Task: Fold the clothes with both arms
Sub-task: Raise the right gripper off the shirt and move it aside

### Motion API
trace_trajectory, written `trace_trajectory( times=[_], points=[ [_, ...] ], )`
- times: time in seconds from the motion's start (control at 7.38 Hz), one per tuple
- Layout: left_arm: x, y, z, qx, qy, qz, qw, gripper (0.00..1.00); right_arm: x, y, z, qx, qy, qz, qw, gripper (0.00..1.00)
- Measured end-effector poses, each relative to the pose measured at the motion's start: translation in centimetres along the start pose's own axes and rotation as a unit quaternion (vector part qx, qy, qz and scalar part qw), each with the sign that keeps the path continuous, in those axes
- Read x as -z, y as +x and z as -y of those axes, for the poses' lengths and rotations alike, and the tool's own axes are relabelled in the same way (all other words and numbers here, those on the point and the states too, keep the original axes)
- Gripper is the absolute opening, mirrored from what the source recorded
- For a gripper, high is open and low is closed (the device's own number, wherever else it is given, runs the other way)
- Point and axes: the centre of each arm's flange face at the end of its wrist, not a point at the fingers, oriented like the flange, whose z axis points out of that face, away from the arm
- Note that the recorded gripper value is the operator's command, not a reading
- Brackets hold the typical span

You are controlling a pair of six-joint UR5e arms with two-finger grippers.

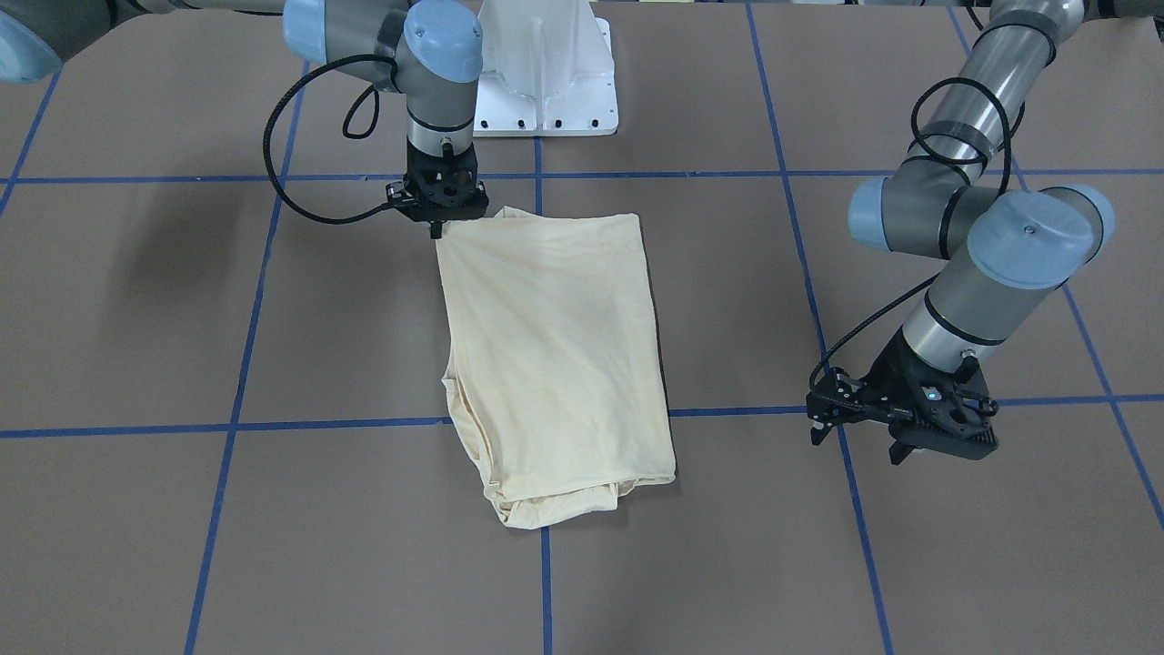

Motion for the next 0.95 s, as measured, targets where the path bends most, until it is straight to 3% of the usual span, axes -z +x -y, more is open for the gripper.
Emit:
trace_trajectory(
  times=[0.41, 0.68, 0.95],
  points=[
    [0.0, 0.0, 0.0, 0.000, -0.001, 0.000, 1.0000, 1.00, 0.4, -0.1, -0.3, -0.010, 0.006, 0.010, 0.9999, 1.00],
    [0.7, 0.6, -0.3, -0.003, -0.003, -0.014, 0.9999, 1.00, 2.0, 1.9, 3.3, -0.035, 0.029, 0.028, 0.9986, 1.00],
    [3.6, 1.7, -1.9, -0.002, 0.002, -0.039, 0.9992, 1.00, 4.3, 6.4, 8.0, -0.065, 0.029, 0.047, 0.9963, 1.00]
  ],
)
